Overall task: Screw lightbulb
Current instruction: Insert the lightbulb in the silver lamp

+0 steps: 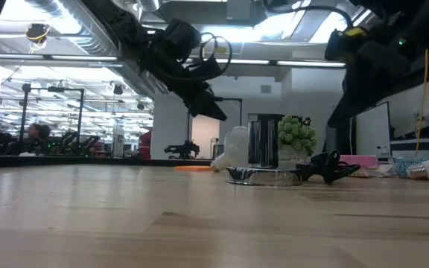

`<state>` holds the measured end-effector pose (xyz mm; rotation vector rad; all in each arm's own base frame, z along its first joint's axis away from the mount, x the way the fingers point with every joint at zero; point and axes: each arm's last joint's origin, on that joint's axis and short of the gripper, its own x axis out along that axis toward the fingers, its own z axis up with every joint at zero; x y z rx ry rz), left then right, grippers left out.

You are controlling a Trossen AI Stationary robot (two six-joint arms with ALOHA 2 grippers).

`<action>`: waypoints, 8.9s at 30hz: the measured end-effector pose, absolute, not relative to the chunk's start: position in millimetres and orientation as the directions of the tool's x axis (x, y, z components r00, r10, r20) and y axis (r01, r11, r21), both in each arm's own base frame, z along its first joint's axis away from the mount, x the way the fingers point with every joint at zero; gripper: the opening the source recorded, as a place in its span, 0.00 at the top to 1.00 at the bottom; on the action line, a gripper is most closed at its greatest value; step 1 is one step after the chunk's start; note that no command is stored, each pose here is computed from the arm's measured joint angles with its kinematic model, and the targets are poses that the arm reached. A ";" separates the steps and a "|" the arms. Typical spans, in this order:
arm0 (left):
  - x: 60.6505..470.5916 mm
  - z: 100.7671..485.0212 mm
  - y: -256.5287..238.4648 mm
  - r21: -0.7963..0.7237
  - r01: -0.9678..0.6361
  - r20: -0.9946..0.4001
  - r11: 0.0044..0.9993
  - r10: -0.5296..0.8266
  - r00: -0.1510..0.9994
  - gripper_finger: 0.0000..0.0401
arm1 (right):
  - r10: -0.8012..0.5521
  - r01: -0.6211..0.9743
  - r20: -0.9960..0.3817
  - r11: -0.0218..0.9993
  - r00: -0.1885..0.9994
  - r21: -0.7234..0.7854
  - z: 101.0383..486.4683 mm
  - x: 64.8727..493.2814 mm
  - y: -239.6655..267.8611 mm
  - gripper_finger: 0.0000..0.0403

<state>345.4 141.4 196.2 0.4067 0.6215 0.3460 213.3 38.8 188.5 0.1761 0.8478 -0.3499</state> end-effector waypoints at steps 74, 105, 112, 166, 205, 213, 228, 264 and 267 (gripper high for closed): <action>389.0 103.5 128.1 0.525 0.283 -0.617 0.802 0.130 0.776 0.54 | -0.201 0.357 -0.720 0.932 0.664 0.069 191.1 220.9 41.1 0.99; 379.4 189.0 83.6 0.437 -0.032 -0.554 0.899 0.297 0.778 0.66 | -0.247 0.367 -0.696 0.930 0.674 0.025 201.3 224.5 40.6 0.99; 356.5 220.9 65.5 0.198 -0.177 -0.615 0.964 0.263 0.744 0.65 | -0.266 0.324 -0.702 0.945 0.661 -0.053 219.4 227.9 41.1 0.99; 379.8 206.9 -29.0 -0.082 -0.121 -0.538 0.989 0.059 0.841 0.63 | -0.209 0.293 -0.533 0.953 0.820 0.076 233.1 251.1 46.9 0.99; 390.9 188.5 -30.7 -0.064 -0.092 -0.526 0.994 0.044 0.850 0.62 | -0.160 0.254 -0.564 0.963 0.810 0.092 230.6 249.8 48.3 0.99; 398.7 173.2 -31.4 -0.044 -0.078 -0.512 0.996 0.044 0.858 0.62 | -0.165 0.257 -0.600 0.964 0.782 0.069 227.3 246.9 47.6 0.99; 399.7 166.3 -31.6 0.051 -0.020 -0.532 0.998 0.044 0.845 0.62 | -0.169 0.259 -0.617 0.964 0.769 0.058 225.6 245.5 47.3 0.99; 399.7 166.3 -31.6 0.092 0.005 -0.531 0.996 0.044 0.847 0.62 | -0.170 0.260 -0.616 0.964 0.769 0.058 225.6 245.7 47.2 0.99; 399.7 166.3 -31.6 0.092 0.005 -0.531 0.996 0.044 0.847 0.62 | -0.170 0.259 -0.616 0.964 0.769 0.058 225.6 245.7 47.2 0.99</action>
